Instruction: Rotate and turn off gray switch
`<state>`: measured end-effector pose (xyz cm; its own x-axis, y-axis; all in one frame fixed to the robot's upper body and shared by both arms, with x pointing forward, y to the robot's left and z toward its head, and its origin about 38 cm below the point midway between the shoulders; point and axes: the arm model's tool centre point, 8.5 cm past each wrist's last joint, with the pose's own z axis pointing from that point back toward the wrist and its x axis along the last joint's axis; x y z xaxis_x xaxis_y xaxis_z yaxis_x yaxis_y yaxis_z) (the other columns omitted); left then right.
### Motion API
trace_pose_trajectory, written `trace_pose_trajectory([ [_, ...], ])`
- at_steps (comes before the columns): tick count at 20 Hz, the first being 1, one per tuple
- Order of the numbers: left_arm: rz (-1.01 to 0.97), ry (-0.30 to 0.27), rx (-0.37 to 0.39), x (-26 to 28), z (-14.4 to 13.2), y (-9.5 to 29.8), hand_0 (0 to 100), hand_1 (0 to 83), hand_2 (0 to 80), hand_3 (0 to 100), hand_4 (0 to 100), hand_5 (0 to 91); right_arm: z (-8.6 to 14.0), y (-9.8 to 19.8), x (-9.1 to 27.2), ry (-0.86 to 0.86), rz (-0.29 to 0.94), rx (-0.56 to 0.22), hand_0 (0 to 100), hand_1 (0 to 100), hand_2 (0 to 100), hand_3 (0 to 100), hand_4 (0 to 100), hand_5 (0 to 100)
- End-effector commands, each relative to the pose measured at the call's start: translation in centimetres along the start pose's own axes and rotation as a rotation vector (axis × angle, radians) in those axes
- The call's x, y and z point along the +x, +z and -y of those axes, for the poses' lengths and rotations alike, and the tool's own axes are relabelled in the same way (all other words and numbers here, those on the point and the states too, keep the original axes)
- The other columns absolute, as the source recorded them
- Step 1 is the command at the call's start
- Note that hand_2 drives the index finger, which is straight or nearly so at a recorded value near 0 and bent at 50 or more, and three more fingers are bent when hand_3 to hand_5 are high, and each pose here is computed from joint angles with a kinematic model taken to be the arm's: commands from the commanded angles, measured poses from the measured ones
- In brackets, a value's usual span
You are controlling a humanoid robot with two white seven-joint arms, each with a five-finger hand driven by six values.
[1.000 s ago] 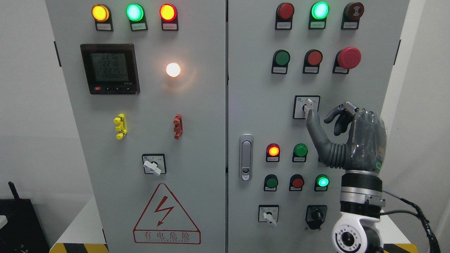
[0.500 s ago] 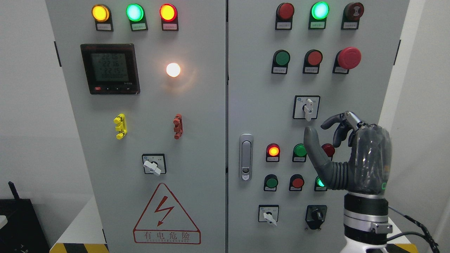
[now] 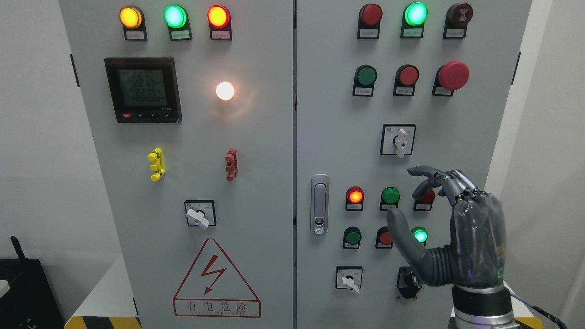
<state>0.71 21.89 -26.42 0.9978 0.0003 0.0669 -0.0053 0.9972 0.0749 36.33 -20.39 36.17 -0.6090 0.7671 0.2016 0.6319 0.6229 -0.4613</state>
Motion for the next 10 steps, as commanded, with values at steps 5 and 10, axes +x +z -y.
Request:
trace_pose_trajectory([
  [5,0.032,0.029,0.001,1.46,-0.01,-0.11,12,38.9,0.0,0,0,0.0,0.77,1.01,-1.26,0.075,-0.026,0.09,23,12,3,3,0,0],
  [10,0.034,0.03,0.001,1.48,-0.01,-0.11,12,38.9,0.0,0,0,0.0,0.49,1.62,-1.37,0.072,-0.037,0.106,20,13,4,3,0,0],
])
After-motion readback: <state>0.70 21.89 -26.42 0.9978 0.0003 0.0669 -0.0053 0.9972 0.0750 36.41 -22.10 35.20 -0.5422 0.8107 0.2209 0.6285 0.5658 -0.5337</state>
